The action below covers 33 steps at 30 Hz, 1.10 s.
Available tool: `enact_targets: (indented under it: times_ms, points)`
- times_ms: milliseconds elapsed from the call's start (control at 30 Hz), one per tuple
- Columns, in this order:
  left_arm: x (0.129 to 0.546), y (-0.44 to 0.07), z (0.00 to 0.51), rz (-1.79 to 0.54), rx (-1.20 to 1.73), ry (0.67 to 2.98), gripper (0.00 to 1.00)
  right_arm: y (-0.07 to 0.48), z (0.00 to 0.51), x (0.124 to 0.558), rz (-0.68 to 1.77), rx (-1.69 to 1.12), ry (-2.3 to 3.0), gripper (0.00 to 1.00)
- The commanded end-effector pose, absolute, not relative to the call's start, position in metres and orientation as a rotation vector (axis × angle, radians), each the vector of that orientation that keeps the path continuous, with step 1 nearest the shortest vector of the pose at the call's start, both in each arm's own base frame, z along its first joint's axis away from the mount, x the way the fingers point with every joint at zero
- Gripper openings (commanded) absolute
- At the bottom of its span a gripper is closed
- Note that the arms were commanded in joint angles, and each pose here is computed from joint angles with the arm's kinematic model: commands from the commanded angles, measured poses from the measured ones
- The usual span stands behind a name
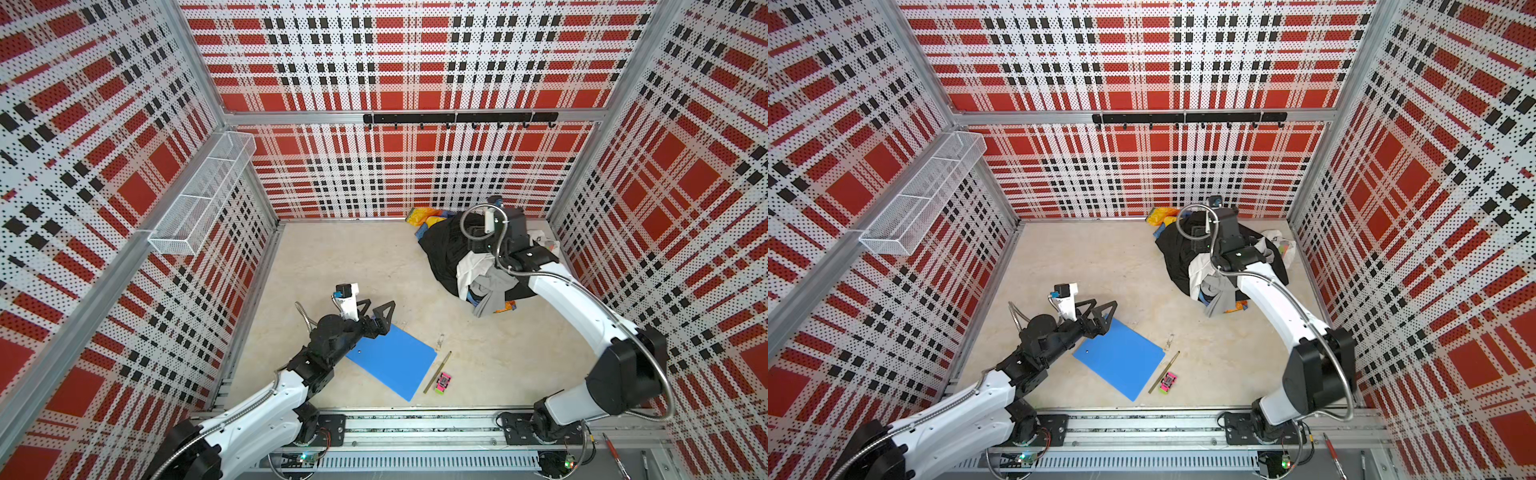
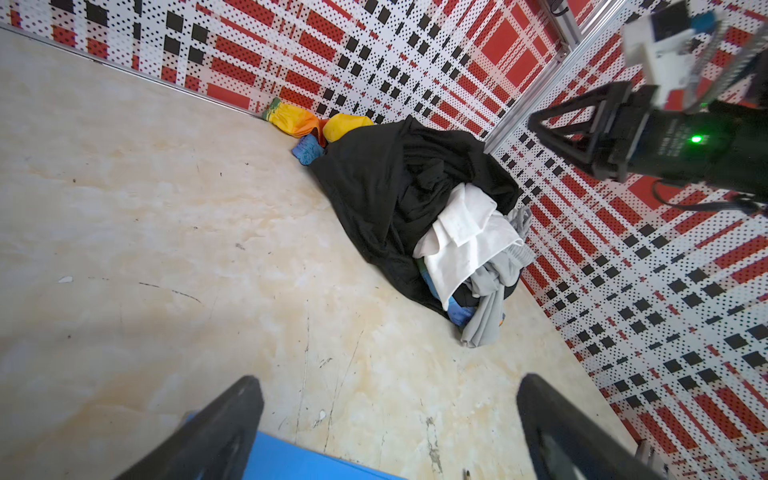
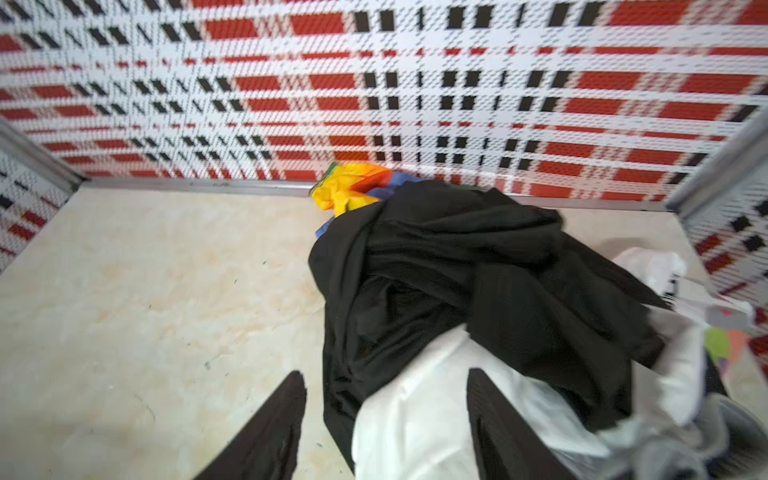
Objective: Pick out a specific cloth from the pile
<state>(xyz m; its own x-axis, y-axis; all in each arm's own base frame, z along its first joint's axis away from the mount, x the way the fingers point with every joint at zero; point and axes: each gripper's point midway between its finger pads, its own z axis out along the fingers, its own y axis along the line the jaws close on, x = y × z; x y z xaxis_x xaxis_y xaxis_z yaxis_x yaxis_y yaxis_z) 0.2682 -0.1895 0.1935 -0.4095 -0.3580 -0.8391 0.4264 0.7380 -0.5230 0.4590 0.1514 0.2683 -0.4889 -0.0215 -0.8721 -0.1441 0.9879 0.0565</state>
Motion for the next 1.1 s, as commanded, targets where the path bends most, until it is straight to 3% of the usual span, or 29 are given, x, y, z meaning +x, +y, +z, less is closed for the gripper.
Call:
enact_targets:
  times_ms: [0,400,600,767,933,1033,1067]
  points:
    - [0.265,-0.189,0.209,-0.881,0.055,1.743,0.99,0.189,0.243,0.473,0.164,-0.205,2.142,0.61]
    - [0.264,-0.184,0.205,-0.861,0.045,1.753,0.99,0.222,0.136,0.519,0.084,-0.160,2.338,0.47]
    - [0.266,-0.184,0.202,-0.855,0.044,1.763,0.99,0.224,0.105,0.525,0.061,-0.153,2.387,0.40]
    - [0.266,-0.184,0.202,-0.858,0.040,1.764,0.99,0.222,0.086,0.535,0.008,-0.129,2.412,0.39]
    - [0.265,-0.182,0.207,-0.862,0.042,1.748,0.99,0.221,0.083,0.544,-0.014,-0.100,2.390,0.17]
    - [0.265,-0.180,0.208,-0.859,0.037,1.743,0.99,0.221,0.106,0.546,0.004,-0.088,2.336,0.01]
    - [0.265,-0.179,0.207,-0.857,0.036,1.746,0.99,0.221,0.119,0.545,0.019,-0.085,2.305,0.00]
